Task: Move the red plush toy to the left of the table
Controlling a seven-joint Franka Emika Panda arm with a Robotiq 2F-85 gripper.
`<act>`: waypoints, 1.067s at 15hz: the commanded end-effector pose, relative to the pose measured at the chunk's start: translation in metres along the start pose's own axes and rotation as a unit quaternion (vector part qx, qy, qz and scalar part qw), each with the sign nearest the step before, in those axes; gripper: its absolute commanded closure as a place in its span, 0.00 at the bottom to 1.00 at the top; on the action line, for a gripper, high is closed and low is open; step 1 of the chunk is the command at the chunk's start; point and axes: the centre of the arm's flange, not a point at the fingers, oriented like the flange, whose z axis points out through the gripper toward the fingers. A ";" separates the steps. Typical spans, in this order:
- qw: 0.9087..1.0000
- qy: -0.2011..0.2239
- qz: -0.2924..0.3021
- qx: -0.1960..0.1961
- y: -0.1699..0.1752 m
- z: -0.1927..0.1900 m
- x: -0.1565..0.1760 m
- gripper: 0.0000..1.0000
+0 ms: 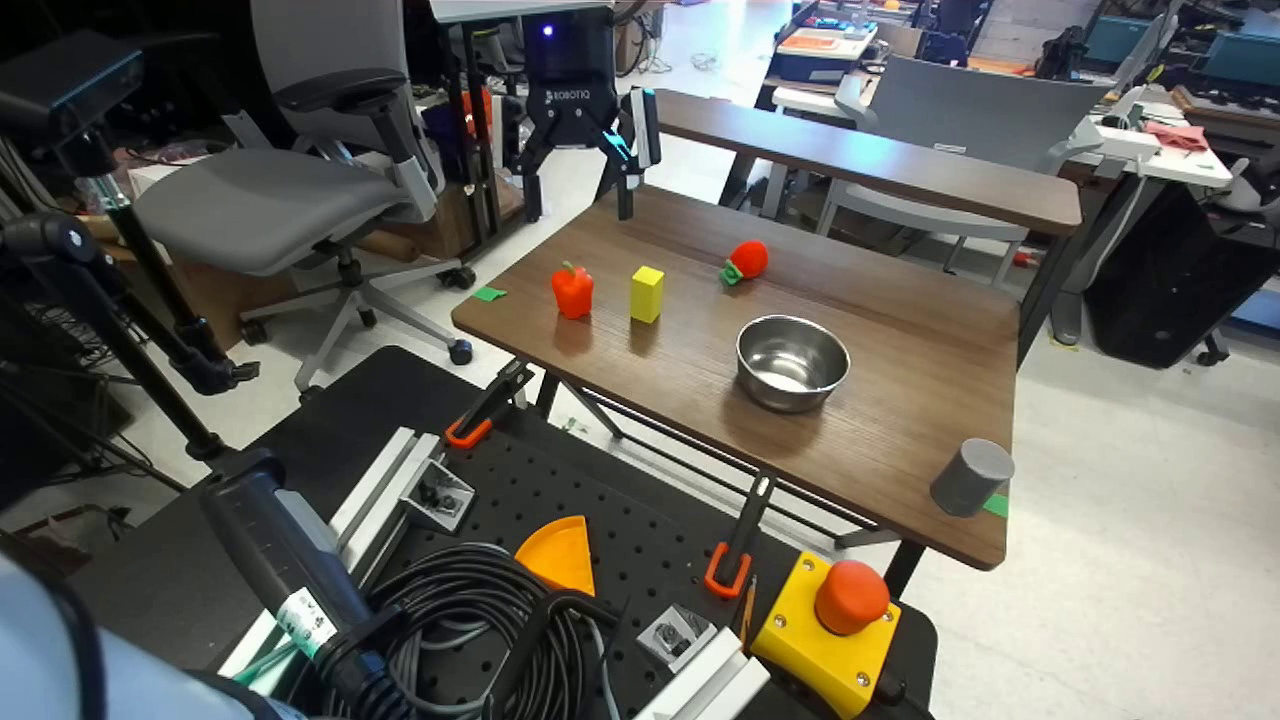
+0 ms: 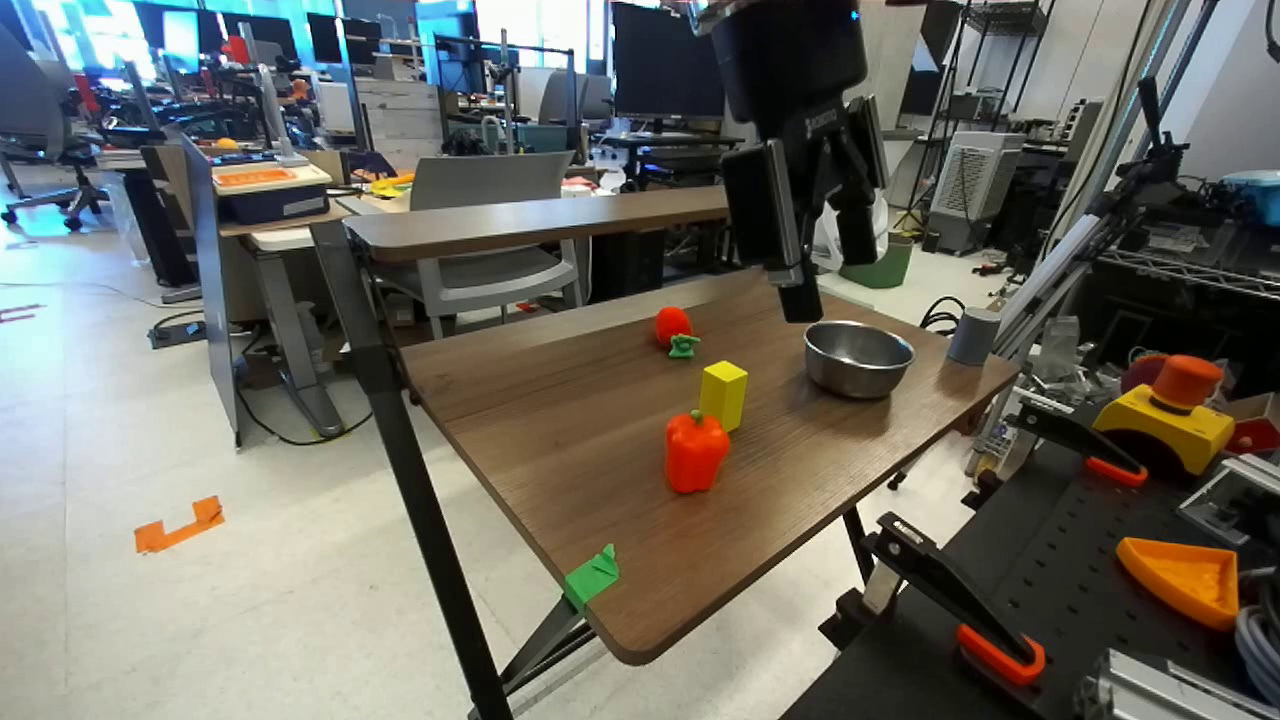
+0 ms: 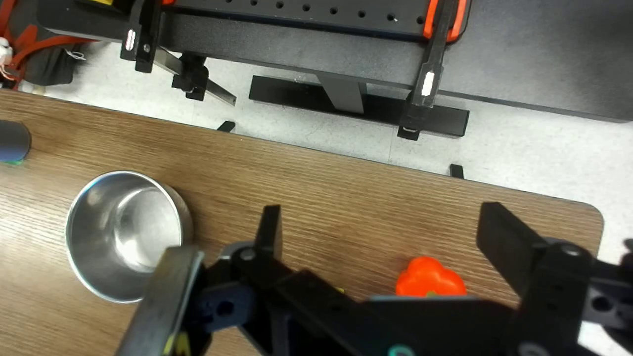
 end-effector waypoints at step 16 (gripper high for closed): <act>0.960 0.122 0.222 0.118 0.096 -0.021 0.127 0.00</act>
